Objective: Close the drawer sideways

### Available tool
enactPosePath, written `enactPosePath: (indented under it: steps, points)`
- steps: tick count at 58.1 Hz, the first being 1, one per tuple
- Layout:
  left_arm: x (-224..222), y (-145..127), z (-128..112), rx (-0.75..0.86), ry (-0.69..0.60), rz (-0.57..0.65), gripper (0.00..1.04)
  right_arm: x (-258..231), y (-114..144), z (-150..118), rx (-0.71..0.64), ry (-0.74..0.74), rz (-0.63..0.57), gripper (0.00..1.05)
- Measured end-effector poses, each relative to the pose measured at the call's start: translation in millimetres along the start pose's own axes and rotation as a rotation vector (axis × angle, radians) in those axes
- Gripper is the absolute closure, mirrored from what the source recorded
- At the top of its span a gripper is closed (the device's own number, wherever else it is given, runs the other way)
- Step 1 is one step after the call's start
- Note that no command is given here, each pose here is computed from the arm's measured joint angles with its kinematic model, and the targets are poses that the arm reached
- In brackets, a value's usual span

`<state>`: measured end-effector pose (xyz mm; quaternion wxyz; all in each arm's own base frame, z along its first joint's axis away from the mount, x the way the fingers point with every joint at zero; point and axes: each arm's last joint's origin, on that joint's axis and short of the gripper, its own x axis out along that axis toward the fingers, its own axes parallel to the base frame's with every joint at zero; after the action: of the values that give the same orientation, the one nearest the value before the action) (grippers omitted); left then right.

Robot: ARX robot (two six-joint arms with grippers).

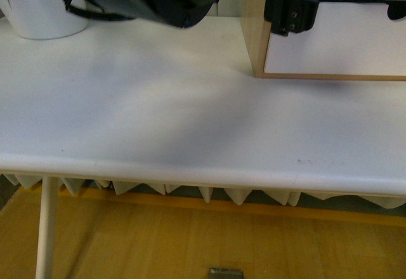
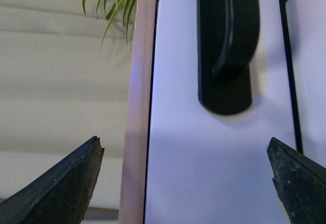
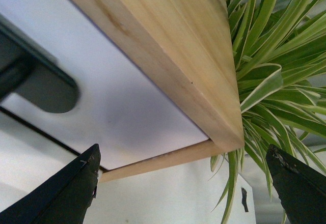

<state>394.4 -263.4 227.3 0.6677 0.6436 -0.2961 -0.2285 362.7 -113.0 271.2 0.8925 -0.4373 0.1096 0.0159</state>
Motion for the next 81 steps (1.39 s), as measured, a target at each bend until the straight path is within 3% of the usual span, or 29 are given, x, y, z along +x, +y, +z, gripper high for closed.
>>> enactPosePath:
  steps: [18,30,47,58,73,77,81]
  points:
    - [-56.2,17.2,0.1,-0.141,0.079,0.087,0.06,-73.3,-1.7,13.1,0.039,-0.067,-0.002,0.09]
    - [-117.9,20.7,-5.7,-0.354,0.199,0.125,0.06,-129.5,8.0,12.7,0.093,-0.093,-0.046,0.09]
    - [-237.5,13.0,-18.8,-0.662,0.454,0.198,0.06,-208.4,50.3,-1.6,0.256,-0.102,-0.135,0.09]
    - [-312.4,-13.2,-20.2,-0.894,0.629,0.205,0.06,-240.4,87.5,-17.0,0.434,-0.102,-0.183,0.09]
    - [-321.8,-12.7,-20.1,-0.987,0.638,0.270,0.07,-247.1,91.1,-16.6,0.509,-0.132,-0.202,0.09]
    - [-327.6,-14.0,-19.5,-1.158,0.703,0.368,0.22,-252.7,100.5,-18.8,0.666,-0.184,-0.095,0.23]
    - [-335.6,-15.8,-18.1,-1.315,0.697,0.441,0.36,-253.9,112.9,-18.4,0.794,-0.209,-0.066,0.38]
